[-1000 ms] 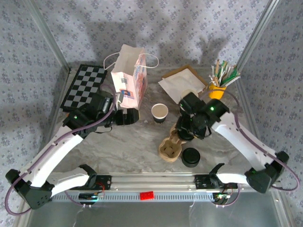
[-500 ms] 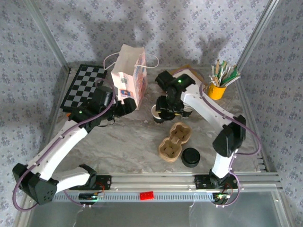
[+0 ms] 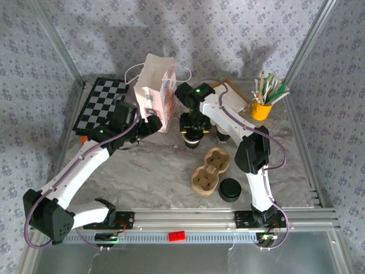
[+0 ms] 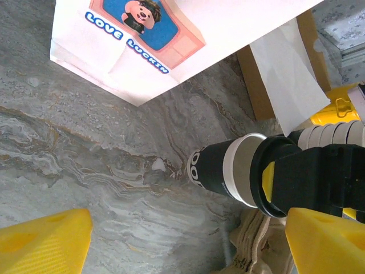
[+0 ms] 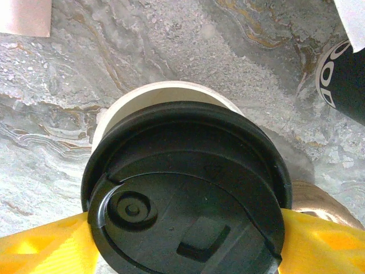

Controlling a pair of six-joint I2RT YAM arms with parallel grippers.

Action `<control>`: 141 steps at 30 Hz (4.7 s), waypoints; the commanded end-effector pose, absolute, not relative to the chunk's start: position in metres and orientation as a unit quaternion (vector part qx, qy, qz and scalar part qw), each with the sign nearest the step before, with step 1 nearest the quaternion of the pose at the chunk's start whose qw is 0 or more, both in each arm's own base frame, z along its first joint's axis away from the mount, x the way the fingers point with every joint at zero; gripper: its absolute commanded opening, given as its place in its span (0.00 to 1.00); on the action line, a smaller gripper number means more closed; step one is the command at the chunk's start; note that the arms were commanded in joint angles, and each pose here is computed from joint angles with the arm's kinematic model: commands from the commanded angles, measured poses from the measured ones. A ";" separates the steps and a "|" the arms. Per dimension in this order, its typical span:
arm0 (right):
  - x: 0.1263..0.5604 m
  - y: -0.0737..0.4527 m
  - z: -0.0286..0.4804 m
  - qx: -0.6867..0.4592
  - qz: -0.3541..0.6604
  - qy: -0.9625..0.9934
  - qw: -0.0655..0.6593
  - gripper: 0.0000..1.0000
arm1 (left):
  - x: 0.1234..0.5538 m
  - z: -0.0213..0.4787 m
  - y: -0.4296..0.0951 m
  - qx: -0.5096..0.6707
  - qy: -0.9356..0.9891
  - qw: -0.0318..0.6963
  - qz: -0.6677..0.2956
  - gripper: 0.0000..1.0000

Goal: Pack the takeout coffee

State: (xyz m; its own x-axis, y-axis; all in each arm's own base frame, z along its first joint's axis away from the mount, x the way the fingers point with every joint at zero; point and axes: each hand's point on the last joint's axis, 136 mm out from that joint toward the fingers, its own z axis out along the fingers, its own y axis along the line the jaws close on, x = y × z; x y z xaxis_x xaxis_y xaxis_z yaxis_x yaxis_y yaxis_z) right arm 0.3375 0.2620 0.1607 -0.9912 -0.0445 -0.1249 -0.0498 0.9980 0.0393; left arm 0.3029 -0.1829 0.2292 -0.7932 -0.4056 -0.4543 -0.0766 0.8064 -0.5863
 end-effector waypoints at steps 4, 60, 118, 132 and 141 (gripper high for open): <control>0.335 0.261 0.153 -0.039 -0.001 0.998 0.048 0.78 | 0.310 0.234 -0.189 -0.128 0.898 0.298 -0.296 0.88; 0.311 0.245 0.199 0.046 0.152 0.986 0.059 0.71 | 0.308 0.226 -0.251 -0.081 0.900 0.248 -0.350 0.63; 0.318 0.242 0.121 0.034 0.109 0.993 0.032 0.21 | 0.322 0.126 -0.313 0.031 0.944 0.146 -0.295 0.28; 0.310 0.240 0.103 0.037 0.091 0.995 0.022 0.22 | 0.311 0.111 -0.309 0.038 0.949 0.136 -0.281 0.25; 0.303 0.249 0.120 0.060 0.122 0.991 0.013 0.26 | 0.323 0.131 -0.319 0.039 0.940 0.154 -0.301 0.30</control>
